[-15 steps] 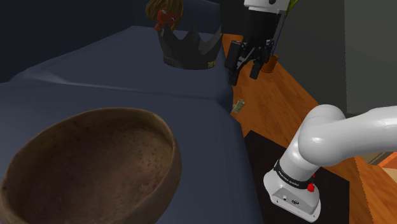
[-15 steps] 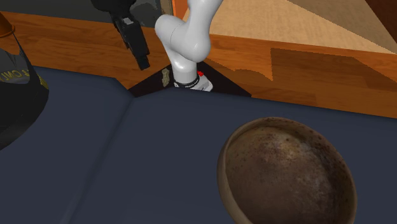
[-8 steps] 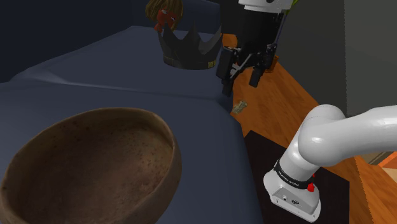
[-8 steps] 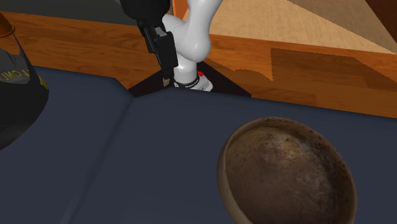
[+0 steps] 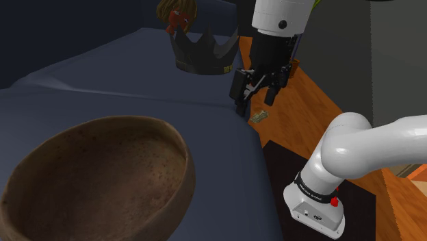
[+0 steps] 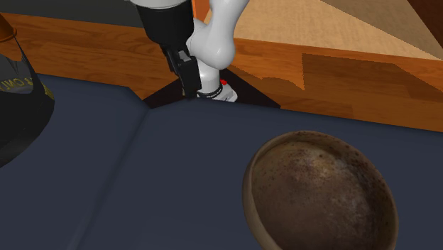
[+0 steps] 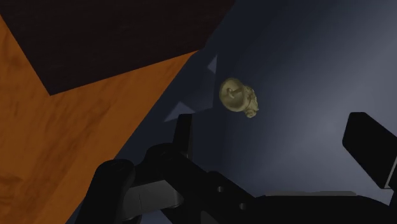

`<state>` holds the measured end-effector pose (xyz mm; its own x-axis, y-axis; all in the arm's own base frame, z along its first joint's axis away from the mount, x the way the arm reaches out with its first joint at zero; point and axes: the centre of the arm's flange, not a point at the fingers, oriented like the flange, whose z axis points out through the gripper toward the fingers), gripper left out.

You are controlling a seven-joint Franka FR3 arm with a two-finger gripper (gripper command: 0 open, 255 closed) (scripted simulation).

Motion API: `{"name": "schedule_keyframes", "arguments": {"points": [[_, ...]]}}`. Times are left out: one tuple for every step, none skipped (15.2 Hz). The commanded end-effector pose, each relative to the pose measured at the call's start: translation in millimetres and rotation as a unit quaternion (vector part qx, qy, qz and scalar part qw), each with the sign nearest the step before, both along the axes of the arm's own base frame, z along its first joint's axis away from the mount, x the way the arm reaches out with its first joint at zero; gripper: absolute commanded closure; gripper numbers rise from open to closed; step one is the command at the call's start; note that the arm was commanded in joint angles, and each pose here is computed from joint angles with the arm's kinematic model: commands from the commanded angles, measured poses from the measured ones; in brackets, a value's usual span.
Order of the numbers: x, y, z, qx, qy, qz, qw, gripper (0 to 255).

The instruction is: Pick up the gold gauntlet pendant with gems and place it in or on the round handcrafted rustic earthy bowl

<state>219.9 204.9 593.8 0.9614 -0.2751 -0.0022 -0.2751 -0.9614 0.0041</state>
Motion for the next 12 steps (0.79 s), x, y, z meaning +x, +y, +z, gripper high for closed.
{"name": "schedule_keyframes", "arguments": {"points": [[-0.5,0.2,-0.8,0.0,0.0,0.0,1.0,0],[-0.5,0.2,-0.8,0.0,0.0,0.0,1.0,0],[-0.5,0.2,-0.8,0.0,0.0,0.0,1.0,0],[-0.5,0.2,-0.8,0.0,0.0,0.0,1.0,0],[-0.4,0.2,-0.8,0.0,0.0,0.0,1.0,0],[-0.4,0.2,-0.8,0.0,0.0,0.0,1.0,255],[-0.4,0.2,-0.8,0.0,0.0,0.0,1.0,255],[-0.4,0.2,-0.8,0.0,0.0,0.0,1.0,255],[-0.4,0.2,-0.8,0.0,0.0,0.0,1.0,255],[-0.4,0.2,-0.7,0.0,0.0,0.0,1.0,255],[-0.4,0.2,-0.7,0.0,0.0,0.0,1.0,255],[-0.5,0.3,-0.7,0.0,0.0,0.0,1.0,255]]}}
